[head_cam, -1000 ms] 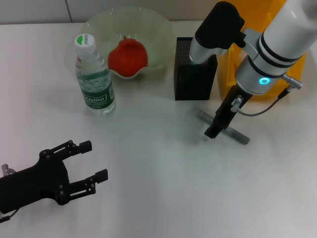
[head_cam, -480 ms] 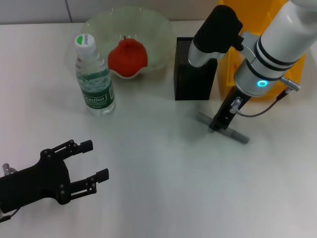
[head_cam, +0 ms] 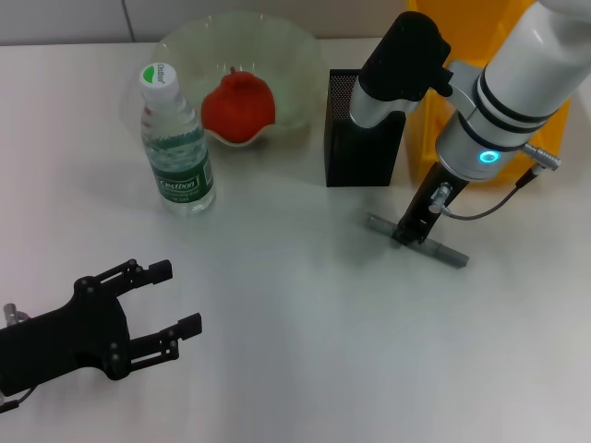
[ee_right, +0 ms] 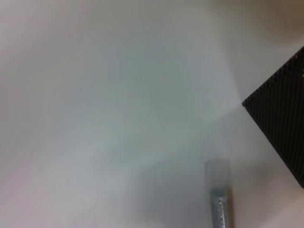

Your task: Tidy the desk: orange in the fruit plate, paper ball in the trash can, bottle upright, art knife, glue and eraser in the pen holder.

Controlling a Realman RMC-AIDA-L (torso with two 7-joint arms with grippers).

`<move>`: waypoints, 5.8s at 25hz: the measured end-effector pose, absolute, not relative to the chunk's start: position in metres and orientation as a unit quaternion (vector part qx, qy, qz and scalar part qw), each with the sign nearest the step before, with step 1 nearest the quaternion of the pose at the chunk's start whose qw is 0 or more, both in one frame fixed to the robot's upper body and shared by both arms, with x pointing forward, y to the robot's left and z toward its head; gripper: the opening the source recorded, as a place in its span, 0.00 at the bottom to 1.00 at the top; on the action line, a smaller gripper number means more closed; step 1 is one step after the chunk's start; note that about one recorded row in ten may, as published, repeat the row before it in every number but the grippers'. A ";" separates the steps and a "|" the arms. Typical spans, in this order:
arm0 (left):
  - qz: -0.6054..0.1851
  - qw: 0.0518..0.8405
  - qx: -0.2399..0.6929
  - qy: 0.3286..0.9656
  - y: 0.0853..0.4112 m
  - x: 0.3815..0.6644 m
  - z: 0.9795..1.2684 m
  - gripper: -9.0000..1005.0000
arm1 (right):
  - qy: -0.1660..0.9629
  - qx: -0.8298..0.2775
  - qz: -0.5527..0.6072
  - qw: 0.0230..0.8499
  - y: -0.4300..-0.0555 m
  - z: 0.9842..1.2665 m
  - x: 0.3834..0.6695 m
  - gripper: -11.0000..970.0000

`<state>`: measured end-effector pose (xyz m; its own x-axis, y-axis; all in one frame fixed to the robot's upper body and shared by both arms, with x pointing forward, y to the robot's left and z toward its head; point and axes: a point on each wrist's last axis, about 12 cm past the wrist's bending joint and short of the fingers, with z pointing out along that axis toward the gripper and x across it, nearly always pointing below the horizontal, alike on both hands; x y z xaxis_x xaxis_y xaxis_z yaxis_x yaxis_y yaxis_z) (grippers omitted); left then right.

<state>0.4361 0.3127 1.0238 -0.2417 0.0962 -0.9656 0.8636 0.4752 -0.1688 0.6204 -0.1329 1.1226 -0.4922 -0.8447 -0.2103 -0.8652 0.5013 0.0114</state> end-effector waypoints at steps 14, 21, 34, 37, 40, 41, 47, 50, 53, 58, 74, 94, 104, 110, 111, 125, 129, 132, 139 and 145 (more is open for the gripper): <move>-0.376 0.513 0.345 0.690 0.315 0.436 1.026 0.81 | 0.830 -0.514 0.147 0.158 -0.137 1.136 0.605 0.14; -0.376 0.514 0.344 0.690 0.315 0.437 1.026 0.81 | 0.779 -0.521 0.250 0.244 -0.152 1.131 0.589 0.14; -0.379 0.515 0.344 0.687 0.313 0.439 1.027 0.81 | 0.702 -0.453 0.375 0.401 -0.182 1.108 0.579 0.13; -0.379 0.516 0.344 0.687 0.312 0.439 1.027 0.81 | 0.689 -0.436 0.387 0.430 -0.187 1.102 0.577 0.13; -0.380 0.516 0.343 0.686 0.311 0.439 1.027 0.81 | 0.676 -0.418 0.401 0.455 -0.190 1.095 0.573 0.13; -0.380 0.516 0.343 0.686 0.311 0.439 1.027 0.81 | 0.664 -0.414 0.410 0.469 -0.192 1.091 0.568 0.13; -0.381 0.516 0.342 0.687 0.311 0.439 1.027 0.81 | 0.653 -0.398 0.421 0.488 -0.198 1.083 0.558 0.13; -0.382 0.516 0.342 0.686 0.311 0.439 1.027 0.81 | 0.654 -0.386 0.425 0.492 -0.201 1.081 0.556 0.13; -0.382 0.516 0.342 0.686 0.311 0.439 1.027 0.81 | 0.663 -0.365 0.438 0.485 -0.203 1.080 0.555 0.13; -0.384 0.517 0.343 0.684 0.311 0.439 1.027 0.81 | 0.705 -0.272 0.504 0.419 -0.202 1.081 0.557 0.13; -0.388 0.518 0.345 0.680 0.310 0.438 1.028 0.81 | 0.729 -0.094 0.601 0.316 -0.220 1.087 0.559 0.13; -0.387 0.522 0.341 0.680 0.312 0.435 1.028 0.81 | 0.747 -0.002 0.518 0.417 -0.246 1.110 0.617 0.13; -0.385 0.526 0.336 0.680 0.313 0.436 1.029 0.81 | 0.750 -0.007 0.492 0.442 -0.246 1.113 0.626 0.13; -0.384 0.527 0.336 0.680 0.313 0.436 1.029 0.81 | 0.740 -0.117 0.422 0.511 -0.227 1.106 0.624 0.13; -0.384 0.527 0.335 0.680 0.313 0.436 1.029 0.81 | 0.728 -0.167 0.393 0.536 -0.220 1.104 0.622 0.13; -0.386 0.526 0.333 0.681 0.313 0.435 1.029 0.81 | 0.659 -0.313 0.276 0.626 -0.215 1.086 0.605 0.13; -0.387 0.525 0.333 0.681 0.313 0.435 1.029 0.81 | 0.653 -0.329 0.260 0.631 -0.215 1.083 0.602 0.13; -0.387 0.525 0.332 0.681 0.313 0.435 1.029 0.81 | 0.652 -0.333 0.253 0.633 -0.216 1.081 0.601 0.13; -0.387 0.526 0.332 0.681 0.313 0.435 1.029 0.81 | 0.651 -0.337 0.252 0.632 -0.216 1.080 0.600 0.13; -0.388 0.526 0.331 0.681 0.313 0.435 1.028 0.81 | 0.647 -0.343 0.240 0.637 -0.218 1.079 0.599 0.20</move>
<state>0.4351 0.3129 1.0285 -0.2275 0.0421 -0.9729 0.8583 0.4806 -0.1800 0.5991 -0.2181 1.0793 0.0470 -0.1386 -0.9892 -0.7491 0.6502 -0.1267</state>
